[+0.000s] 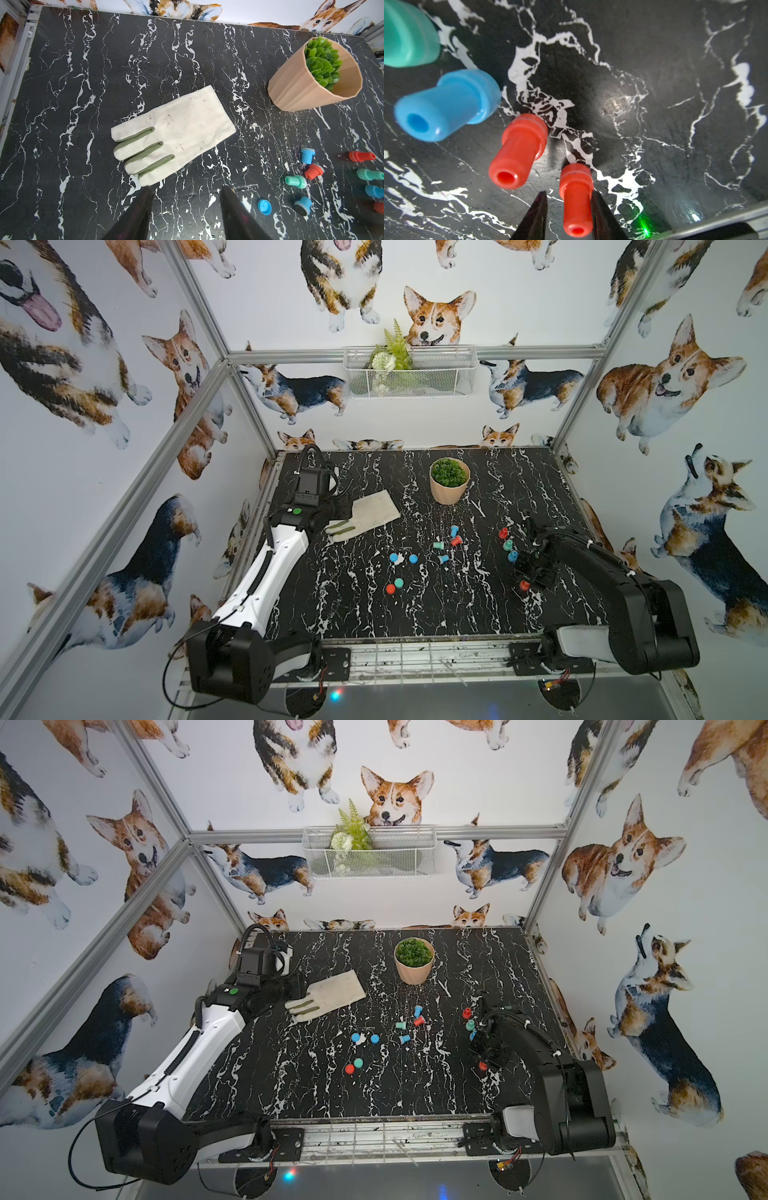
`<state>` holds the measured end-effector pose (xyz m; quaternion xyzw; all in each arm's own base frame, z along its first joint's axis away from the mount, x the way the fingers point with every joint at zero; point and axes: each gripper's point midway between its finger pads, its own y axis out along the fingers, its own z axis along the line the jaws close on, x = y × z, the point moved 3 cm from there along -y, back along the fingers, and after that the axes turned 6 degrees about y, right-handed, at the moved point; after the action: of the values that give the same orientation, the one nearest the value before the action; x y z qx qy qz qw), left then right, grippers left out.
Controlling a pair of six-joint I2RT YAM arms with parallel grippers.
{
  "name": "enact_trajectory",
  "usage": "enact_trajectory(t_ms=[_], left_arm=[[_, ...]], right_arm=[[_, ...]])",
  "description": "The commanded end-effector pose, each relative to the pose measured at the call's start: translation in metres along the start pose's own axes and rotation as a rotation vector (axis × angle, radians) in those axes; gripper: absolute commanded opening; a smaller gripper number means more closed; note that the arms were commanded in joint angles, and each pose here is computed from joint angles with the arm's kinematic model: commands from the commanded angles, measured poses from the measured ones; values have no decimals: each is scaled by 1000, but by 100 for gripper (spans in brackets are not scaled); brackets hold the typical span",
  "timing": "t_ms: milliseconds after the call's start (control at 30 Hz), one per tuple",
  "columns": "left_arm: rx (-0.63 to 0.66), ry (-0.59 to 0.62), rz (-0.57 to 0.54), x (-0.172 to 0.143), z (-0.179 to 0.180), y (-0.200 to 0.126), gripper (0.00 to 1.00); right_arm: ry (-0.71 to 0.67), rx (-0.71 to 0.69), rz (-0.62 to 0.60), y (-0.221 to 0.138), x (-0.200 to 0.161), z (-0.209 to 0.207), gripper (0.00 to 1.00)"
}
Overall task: Close the stamp cap
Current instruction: Place the stamp at the center of the board, then pick up the stamp from the center of the board.
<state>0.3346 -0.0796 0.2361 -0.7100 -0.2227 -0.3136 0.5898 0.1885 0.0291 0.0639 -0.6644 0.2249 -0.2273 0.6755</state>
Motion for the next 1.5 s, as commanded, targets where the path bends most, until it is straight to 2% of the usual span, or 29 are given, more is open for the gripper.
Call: enact_trajectory(t_ms=[0, 267, 633, 833, 1033, 1367, 1467], left_arm=[[-1, 6, -16, 4, 0, -2, 56], [-4, 8, -18, 4, -1, -3, 56], [-1, 7, -21, 5, 0, -4, 56], [-2, 7, -19, 5, 0, -3, 56], [2, 7, -16, 4, 0, -2, 56], [8, 8, -9, 4, 1, 0, 56], [10, 9, -11, 4, 2, -1, 56]], right_arm=[[23, -6, 8, -4, -3, -2, 40], [25, -2, 3, -9, -4, -4, 41], [8, 63, -50, -45, -3, 2, 40], [-210, 102, -83, -70, -13, 40, 38], [-409, 95, -115, -79, -29, 85, 36], [-672, 129, -97, -70, -61, 160, 36], [-866, 229, -59, -57, -72, 178, 38]])
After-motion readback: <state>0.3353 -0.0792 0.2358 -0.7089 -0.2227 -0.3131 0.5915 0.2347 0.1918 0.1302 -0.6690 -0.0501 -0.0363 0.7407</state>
